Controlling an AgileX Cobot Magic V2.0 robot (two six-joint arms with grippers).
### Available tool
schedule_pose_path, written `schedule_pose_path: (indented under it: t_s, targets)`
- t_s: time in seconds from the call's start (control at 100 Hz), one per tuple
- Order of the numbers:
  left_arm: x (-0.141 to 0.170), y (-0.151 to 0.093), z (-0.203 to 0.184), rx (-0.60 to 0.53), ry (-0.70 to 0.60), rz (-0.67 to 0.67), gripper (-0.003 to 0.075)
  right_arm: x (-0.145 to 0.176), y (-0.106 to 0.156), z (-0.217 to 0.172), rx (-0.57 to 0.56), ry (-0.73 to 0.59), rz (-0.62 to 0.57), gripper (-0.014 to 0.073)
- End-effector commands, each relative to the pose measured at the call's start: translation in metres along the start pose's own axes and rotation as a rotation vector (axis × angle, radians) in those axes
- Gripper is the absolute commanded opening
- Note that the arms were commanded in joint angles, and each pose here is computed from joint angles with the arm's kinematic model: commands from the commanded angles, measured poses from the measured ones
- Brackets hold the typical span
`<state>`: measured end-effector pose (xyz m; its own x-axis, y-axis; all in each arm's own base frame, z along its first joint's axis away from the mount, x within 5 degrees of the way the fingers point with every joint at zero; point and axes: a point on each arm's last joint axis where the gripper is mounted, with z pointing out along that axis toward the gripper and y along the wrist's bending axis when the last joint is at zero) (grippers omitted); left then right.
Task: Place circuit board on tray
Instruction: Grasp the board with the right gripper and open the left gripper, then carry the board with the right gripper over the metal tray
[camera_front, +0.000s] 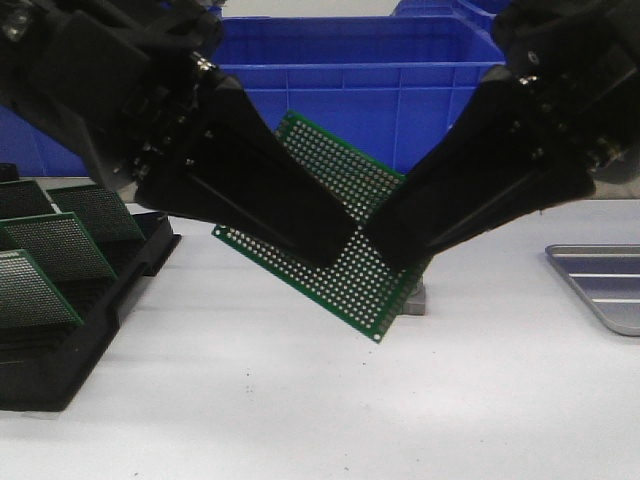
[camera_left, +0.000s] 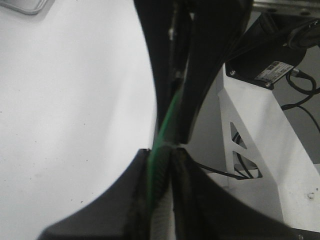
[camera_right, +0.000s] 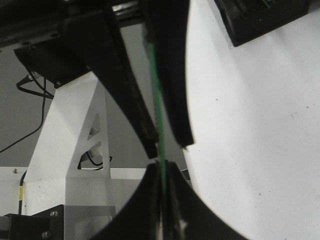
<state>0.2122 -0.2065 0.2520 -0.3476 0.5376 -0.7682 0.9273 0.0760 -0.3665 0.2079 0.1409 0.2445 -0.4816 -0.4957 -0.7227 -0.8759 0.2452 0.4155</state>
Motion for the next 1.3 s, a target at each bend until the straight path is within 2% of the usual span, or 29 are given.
schedule_pose_path:
  t_s: [0.0, 0.11, 0.18, 0.41, 0.54, 0.66, 0.81, 0.93, 1.08, 1.29]
  targets:
    - [-0.018, -0.013, -0.008, 0.041, -0.084, 0.036, 0.0251, -0.015, 0.006, -0.007, -0.004, -0.078, -0.006, -0.0065]
    - [-0.018, -0.013, -0.008, 0.038, -0.084, 0.038, 0.0461, -0.009, 0.008, -0.007, -0.021, -0.005, 0.015, -0.0065]
    - [-0.018, -0.011, -0.008, 0.022, -0.086, 0.037, 0.0517, -0.003, 0.007, -0.007, -0.017, 0.057, 0.084, -0.0065]
    - [-0.019, -0.006, -0.008, -0.029, -0.093, 0.035, 0.0517, 0.016, -0.007, -0.021, 0.107, 0.189, 0.379, -0.0065]
    - [-0.019, -0.006, -0.008, -0.036, -0.094, 0.035, 0.0517, 0.023, -0.028, -0.043, 0.227, 0.117, 0.557, -0.0065]
    - [-0.019, -0.006, -0.008, -0.036, -0.094, 0.035, 0.0517, 0.032, -0.054, -0.072, 0.404, -0.009, 0.645, -0.0065]
    - [-0.019, -0.006, -0.008, -0.036, -0.094, 0.035, 0.0517, 0.046, -0.083, -0.113, 0.695, -0.175, 0.708, -0.0065]
    - [-0.019, -0.006, -0.008, -0.036, -0.094, 0.035, 0.0517, 0.055, -0.096, -0.136, 0.873, -0.260, 0.731, -0.0065]
    - [-0.019, -0.006, -0.008, -0.035, -0.099, 0.031, 0.0517, 0.060, -0.108, -0.145, 0.982, -0.296, 0.735, -0.0065]
    - [-0.020, -0.006, -0.008, -0.034, -0.104, 0.028, 0.0517, 0.072, -0.127, -0.141, 1.017, -0.276, 0.776, -0.0065]
